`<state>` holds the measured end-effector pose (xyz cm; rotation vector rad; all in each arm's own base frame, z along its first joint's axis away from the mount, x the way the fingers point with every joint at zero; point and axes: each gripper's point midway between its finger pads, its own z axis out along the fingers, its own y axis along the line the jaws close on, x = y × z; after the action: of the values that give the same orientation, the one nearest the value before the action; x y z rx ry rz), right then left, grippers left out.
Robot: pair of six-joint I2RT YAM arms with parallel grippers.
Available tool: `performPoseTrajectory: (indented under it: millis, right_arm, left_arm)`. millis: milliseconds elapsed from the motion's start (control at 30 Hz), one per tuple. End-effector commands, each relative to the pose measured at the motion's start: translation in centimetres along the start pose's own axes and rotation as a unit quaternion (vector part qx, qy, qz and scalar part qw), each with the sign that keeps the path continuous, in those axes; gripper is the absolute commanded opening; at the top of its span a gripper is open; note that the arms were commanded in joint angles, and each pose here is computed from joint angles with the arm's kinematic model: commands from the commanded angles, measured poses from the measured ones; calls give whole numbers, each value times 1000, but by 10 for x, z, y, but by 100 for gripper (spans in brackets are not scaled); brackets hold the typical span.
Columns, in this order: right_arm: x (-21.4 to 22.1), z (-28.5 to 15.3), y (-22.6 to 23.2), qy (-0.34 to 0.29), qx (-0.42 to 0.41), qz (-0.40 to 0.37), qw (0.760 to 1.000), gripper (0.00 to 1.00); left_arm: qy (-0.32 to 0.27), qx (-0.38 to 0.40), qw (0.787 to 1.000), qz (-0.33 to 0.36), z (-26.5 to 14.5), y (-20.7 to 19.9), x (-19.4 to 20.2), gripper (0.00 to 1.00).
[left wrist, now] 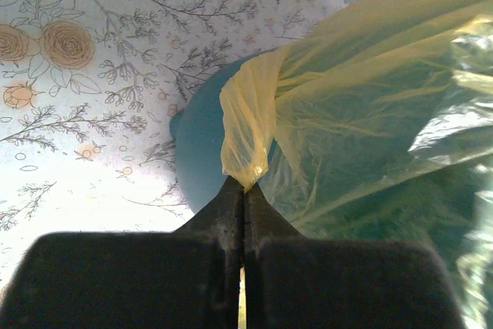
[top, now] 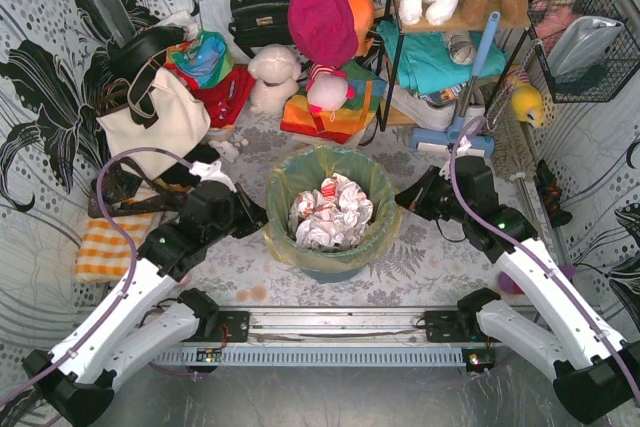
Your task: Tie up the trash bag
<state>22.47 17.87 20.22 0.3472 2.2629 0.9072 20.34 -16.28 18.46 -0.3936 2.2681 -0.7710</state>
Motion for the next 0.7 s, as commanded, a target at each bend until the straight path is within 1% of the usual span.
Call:
performPoseTrajectory:
  millis: [0,133,333,667]
  right_arm:
    - [-8,-18,26,-4,-38,18,999,0]
    - [-16,-28,37,-13,-50,14,999,0]
    - [-31,-43,62,-29,-80,4,996,0]
    - [-48,-60,90,-44,-112,-22,992,0]
  left_arm:
    - [-19,31,999,7,-21,-20,-16,0]
    - [-34,49,998,3,-35,-32,-26,0]
    - [-39,75,996,14,-54,-55,-40,0]
    - [-46,102,993,36,-79,-81,-57,0]
